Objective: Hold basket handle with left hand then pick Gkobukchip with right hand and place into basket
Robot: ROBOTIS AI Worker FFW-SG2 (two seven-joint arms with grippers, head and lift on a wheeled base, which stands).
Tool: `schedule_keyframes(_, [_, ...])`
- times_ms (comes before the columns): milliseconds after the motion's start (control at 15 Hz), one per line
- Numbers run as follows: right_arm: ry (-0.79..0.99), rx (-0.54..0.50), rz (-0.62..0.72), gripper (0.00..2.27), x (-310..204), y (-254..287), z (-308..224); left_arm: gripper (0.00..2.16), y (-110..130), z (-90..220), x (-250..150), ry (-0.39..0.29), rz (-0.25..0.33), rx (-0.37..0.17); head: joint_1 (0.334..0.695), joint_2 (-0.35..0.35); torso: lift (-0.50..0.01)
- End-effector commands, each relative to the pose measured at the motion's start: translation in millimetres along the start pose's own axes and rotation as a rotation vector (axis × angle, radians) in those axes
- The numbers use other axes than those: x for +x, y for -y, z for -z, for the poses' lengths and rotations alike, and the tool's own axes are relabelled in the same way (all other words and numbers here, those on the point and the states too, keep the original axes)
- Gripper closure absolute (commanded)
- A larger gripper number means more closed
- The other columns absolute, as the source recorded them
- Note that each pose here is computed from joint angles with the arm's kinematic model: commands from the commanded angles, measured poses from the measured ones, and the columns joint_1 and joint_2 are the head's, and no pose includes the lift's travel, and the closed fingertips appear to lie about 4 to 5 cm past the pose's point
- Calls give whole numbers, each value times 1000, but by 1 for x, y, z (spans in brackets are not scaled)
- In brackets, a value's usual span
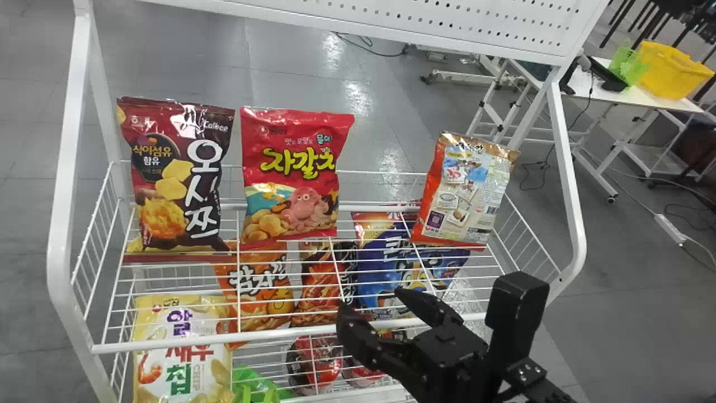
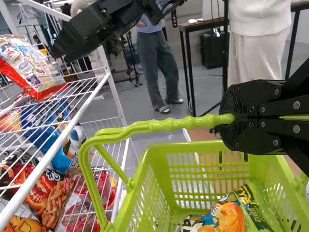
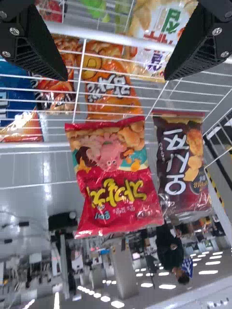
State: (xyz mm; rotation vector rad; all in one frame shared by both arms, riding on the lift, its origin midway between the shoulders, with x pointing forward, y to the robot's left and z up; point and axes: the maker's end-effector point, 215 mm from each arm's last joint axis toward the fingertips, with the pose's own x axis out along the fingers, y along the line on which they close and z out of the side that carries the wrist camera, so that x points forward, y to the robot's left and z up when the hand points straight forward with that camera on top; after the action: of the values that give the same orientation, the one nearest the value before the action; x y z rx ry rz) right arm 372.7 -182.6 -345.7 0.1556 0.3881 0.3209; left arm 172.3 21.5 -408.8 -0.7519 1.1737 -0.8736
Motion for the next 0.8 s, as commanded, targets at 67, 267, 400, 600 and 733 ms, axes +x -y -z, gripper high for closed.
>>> schedule_keyframes(67, [63,-19,26,66,-8,3,10,1794,-1,2,0,-3,10,-11,695,-348,-32])
schedule_keyframes(267, [155,-61,47,66,-24,2,9,1794,-2,2,0,-3,20,-21,695,-350,-32])
schedule_keyframes(400, [201,-76,57,66,-38,-3,5,1794,-2,3,0,-4,27,-29,695,-350,-32])
schedule_keyframes(600, [241,-87,54,66,-54,-12,-6,1794,-3,1,-2,3,38,-36,695,-350,-32])
schedule_keyframes(733, [250,-98,62,66,-59,-12,-9,1794,-5,0,-4,8,44,-49,695,-350,-32])
